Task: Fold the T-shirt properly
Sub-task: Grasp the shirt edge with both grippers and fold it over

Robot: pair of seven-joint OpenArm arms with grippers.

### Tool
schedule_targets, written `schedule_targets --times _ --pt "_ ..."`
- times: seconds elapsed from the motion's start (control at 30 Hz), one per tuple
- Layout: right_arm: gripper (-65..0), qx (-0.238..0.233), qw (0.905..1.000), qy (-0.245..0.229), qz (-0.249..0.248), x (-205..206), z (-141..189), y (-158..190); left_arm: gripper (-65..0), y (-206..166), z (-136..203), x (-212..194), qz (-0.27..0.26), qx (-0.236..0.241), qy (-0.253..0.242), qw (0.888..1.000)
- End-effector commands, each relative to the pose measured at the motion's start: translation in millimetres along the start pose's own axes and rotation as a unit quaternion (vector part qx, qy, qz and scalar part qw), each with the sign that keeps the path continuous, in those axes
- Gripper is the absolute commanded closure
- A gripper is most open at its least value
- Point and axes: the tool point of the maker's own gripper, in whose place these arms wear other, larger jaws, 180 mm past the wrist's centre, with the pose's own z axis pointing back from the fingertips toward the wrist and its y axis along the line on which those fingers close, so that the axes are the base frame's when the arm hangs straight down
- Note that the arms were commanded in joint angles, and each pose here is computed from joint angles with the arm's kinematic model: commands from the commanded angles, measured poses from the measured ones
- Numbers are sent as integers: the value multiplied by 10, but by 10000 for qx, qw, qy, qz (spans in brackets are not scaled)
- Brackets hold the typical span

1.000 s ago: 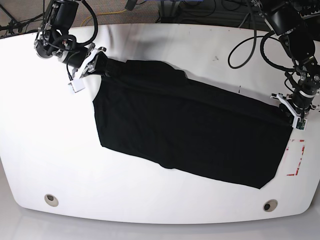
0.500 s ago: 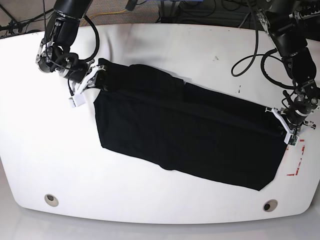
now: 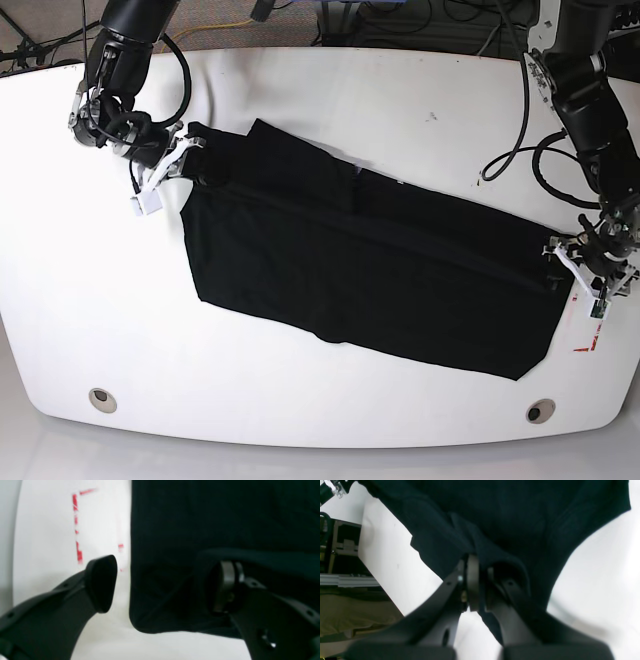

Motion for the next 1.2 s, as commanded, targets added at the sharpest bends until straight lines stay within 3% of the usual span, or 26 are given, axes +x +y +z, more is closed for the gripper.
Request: schedule_targets --times 0.0,0.17,0.27,0.37,0.5,0.73,1.17 --pt "0 41 9997 -232 109 146 54 23 -464 365 147 330 -105 346 -380 9986" --pt "0 38 9997 -224 106 136 57 24 -458 489 221 642 -182 467 -917 9945" --pt "0 34 9997 -216 103 125 59 24 -458 777 375 631 -352 710 -853 9932" --pt "0 30 9997 -219 112 133 62 21 -458 819 338 531 -235 672 -724 9948" --pt "0 -13 9997 -184 173 118 100 20 -458 910 422 583 -70 645 -913 9937" --pt "0 31 9995 -160 253 146 75 54 -458 894 482 756 279 477 -1386 9888" --pt "0 78 9993 -120 339 155 50 98 -463 913 450 797 397 498 -1588 9853"
